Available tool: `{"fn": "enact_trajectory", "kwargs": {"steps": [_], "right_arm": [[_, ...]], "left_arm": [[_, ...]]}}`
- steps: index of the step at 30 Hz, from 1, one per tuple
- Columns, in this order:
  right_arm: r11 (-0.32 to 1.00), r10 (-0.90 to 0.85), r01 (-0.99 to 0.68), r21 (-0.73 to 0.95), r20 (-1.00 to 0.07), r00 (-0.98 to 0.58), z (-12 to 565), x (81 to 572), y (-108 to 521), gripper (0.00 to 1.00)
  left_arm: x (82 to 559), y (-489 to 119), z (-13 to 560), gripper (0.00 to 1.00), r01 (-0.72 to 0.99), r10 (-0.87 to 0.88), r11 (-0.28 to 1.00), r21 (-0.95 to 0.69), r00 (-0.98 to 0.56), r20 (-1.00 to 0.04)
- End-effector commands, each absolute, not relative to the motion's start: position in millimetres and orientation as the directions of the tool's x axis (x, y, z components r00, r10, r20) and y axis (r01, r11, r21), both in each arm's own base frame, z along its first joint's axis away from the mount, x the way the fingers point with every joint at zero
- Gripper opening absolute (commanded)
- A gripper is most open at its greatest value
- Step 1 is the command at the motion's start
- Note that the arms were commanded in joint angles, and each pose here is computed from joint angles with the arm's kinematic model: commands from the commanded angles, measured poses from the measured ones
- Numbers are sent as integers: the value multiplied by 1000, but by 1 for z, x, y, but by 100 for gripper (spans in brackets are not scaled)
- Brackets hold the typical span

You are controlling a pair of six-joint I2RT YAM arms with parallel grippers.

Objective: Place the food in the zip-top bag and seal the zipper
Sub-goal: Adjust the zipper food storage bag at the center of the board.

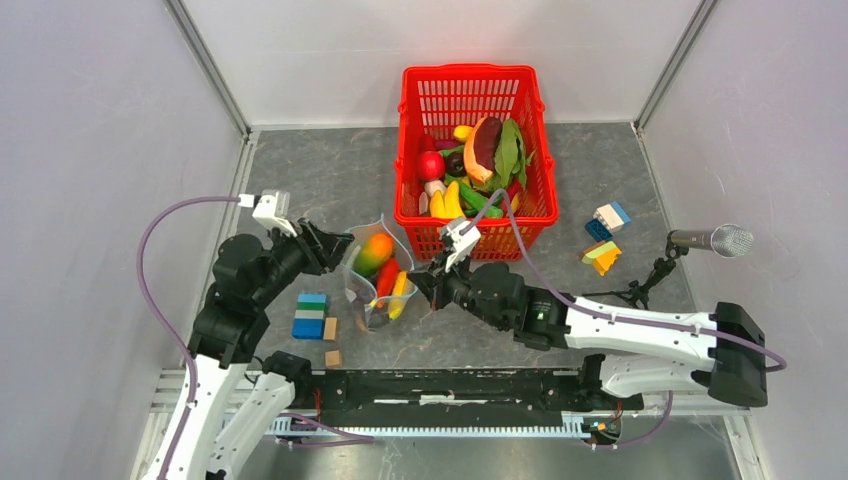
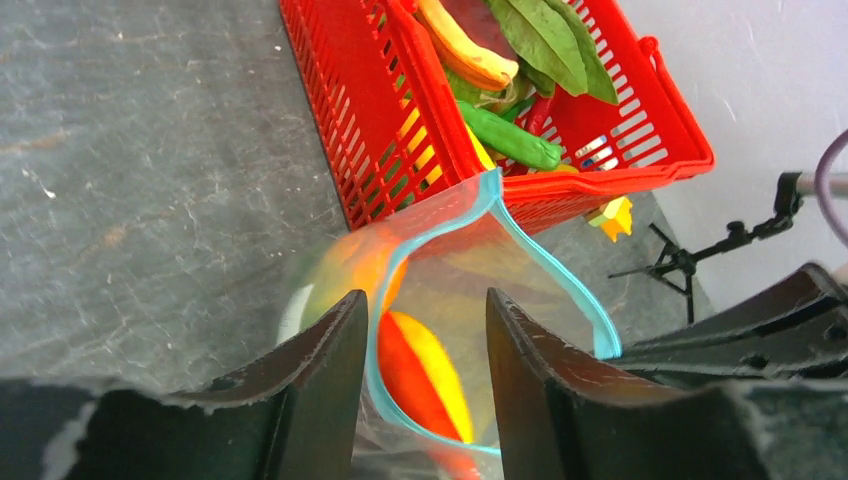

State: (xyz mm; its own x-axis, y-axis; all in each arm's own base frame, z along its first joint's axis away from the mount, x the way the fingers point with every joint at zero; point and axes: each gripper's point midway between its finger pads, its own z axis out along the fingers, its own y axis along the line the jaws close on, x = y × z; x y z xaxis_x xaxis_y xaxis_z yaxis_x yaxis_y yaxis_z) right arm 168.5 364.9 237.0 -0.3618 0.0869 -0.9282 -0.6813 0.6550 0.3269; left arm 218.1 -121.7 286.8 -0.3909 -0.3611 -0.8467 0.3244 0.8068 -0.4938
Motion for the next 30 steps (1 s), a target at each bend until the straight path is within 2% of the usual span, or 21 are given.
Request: {"fn": "enact_trajectory", "kwargs": {"steps": [1, 9, 15, 17, 19, 22, 24, 25, 26, 27, 28, 30], "right_arm": [[568, 148, -747, 346, -936, -320, 290, 168, 364, 0], [587, 81, -749, 306, -943, -322, 280, 179, 362, 0], [576, 38, -767, 283, -946, -321, 276, 178, 366, 0], [577, 29, -768, 278, -947, -321, 275, 179, 367, 0], [578, 27, -768, 274, -948, -318, 275, 180, 367, 1], [573, 31, -775, 269, -951, -307, 281, 180, 367, 4], [559, 29, -787, 259, -955, -294, 289, 179, 369, 19], [554, 23, -795, 249, -959, -284, 294, 179, 369, 29], [547, 28, -802, 241, -963, -270, 303, 178, 369, 43], [551, 23, -805, 221, -968, -250, 310, 179, 367, 52], [561, 36, -802, 205, -974, -224, 325, 182, 363, 60], [609, 26, -779, 148, -986, -167, 344, 191, 349, 68]], "left_arm": [[212, -130, 290, 58, 449, -171, 817, -362, -411, -896], [207, -139, 267, 66, 508, -53, 794, -333, -489, -871], [210, -134, 252, 64, 504, 9, 813, -290, -510, -860], [210, -136, 248, 52, 508, 13, 807, -303, -527, -850], [211, -138, 243, 45, 507, 16, 802, -317, -548, -836], [213, -140, 240, 25, 500, 16, 801, -328, -566, -824], [216, -136, 238, 11, 475, 4, 819, -323, -567, -824], [218, -135, 238, 7, 467, -1, 825, -318, -562, -827], [219, -134, 238, 6, 461, -4, 830, -314, -558, -830], [220, -133, 238, 5, 457, -6, 833, -312, -557, -831], [220, -132, 237, 5, 452, -6, 836, -310, -559, -829], [221, -131, 236, 4, 447, -6, 840, -307, -559, -829]]}}
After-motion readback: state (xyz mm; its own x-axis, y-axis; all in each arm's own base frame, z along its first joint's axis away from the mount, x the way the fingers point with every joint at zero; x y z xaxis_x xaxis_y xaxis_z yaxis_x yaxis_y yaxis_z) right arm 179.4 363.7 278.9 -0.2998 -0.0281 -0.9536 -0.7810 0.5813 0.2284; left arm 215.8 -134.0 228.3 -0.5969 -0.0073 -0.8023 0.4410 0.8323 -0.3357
